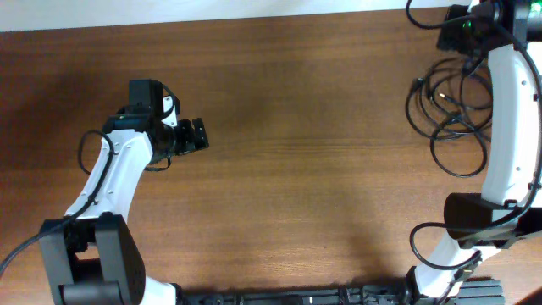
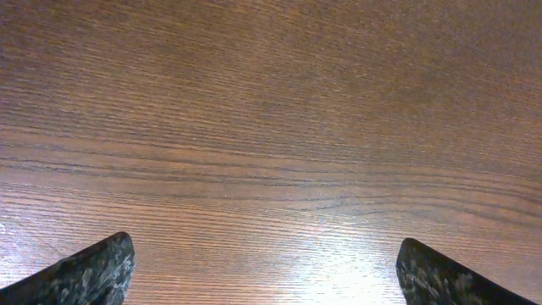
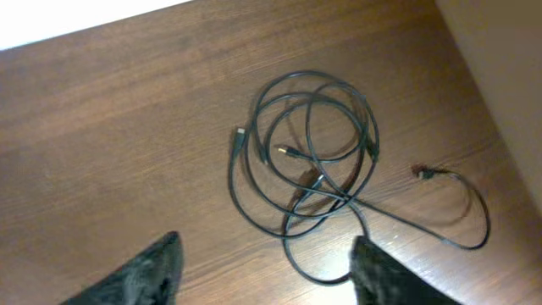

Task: Untangle cables
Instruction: 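Carry the last cable right with the right gripper and release it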

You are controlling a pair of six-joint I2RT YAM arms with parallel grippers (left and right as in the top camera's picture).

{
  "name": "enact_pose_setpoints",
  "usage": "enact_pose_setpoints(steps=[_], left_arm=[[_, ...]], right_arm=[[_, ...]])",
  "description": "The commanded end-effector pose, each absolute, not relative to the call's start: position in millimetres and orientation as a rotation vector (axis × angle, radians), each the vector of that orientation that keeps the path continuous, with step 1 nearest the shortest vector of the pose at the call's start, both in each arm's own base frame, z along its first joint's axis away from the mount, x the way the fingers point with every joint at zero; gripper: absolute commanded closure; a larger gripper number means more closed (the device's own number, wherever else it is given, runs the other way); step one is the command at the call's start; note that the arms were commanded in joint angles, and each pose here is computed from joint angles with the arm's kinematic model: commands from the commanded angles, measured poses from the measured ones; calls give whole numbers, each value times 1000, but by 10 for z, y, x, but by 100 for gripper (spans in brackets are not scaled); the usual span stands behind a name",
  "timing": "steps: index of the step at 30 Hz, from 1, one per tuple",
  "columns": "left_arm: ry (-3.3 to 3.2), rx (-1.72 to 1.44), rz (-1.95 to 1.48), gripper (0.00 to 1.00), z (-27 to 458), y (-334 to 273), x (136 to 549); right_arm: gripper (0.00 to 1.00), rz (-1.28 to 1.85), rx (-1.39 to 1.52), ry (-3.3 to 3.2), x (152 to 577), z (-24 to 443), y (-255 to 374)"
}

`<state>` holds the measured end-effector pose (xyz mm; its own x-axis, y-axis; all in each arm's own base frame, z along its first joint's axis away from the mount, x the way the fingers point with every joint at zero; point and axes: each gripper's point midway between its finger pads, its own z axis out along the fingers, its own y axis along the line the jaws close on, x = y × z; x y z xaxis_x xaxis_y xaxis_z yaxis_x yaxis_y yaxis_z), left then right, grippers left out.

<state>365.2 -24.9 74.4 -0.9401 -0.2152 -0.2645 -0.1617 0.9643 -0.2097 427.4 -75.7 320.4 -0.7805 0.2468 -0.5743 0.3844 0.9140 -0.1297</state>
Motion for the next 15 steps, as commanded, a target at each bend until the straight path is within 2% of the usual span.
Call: enact_pose_setpoints(steps=[1, 4, 8, 11, 15], left_arm=[[2840, -290, -274, 1, 700, -263, 3636], [2840, -290, -274, 1, 700, -263, 3636], [2835, -286, -282, 1, 705, -277, 3649], [2807, -250, -332, 1, 738, -387, 3712], [2693, -103, -518, 1, 901, -826, 3923]], right_arm=[[25, -300, 469, 2499, 4268, 3212, -763], [19, -236, 452, 2510, 4286, 3195, -681], [1, -102, 415, 2532, 4319, 3163, -504], [1, 31, 378, 2546, 4366, 3133, -329], [2, 390, 256, 2506, 4528, 3210, 144]])
